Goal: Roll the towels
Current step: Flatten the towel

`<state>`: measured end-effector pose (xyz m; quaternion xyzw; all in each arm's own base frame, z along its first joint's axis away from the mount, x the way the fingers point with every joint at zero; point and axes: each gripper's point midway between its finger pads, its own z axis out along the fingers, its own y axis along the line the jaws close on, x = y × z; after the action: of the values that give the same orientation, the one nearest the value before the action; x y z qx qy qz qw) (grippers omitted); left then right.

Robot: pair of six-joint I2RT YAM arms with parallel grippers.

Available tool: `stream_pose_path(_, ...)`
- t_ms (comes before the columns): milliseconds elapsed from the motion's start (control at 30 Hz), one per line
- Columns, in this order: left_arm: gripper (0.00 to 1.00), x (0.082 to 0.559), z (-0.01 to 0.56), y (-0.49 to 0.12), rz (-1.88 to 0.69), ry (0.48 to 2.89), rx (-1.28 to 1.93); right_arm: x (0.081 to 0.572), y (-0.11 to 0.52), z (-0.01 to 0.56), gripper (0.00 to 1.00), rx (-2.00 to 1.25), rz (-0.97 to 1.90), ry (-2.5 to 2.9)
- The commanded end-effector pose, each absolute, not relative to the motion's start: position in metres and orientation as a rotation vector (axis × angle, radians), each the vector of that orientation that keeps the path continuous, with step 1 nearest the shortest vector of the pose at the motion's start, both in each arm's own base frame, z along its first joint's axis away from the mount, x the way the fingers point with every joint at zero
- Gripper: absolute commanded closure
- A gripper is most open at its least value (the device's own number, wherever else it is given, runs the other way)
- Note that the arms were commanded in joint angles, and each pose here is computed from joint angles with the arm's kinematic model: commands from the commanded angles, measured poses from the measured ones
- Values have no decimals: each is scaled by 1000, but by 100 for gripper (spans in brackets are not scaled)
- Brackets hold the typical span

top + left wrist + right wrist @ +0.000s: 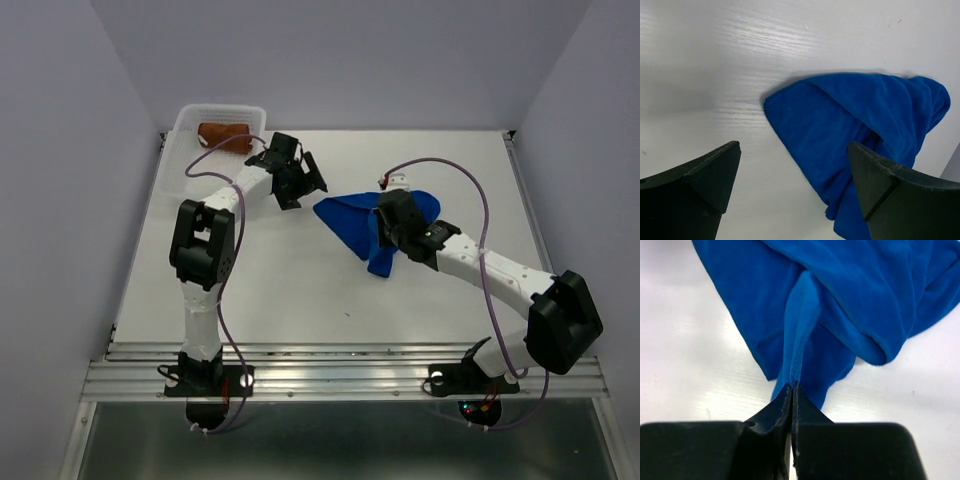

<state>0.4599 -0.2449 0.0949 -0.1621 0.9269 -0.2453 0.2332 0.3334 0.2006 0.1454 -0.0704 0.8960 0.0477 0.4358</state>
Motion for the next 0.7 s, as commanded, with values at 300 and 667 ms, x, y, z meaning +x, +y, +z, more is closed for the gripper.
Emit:
stream_pose_path(300,1,479,67,-248,-503,2676,-751,313,191,133,99,-225,128,2260)
stream_pose_path(667,6,467,49,-238,-381,2667,-1109,313,189,126,99,-238,106,2272)
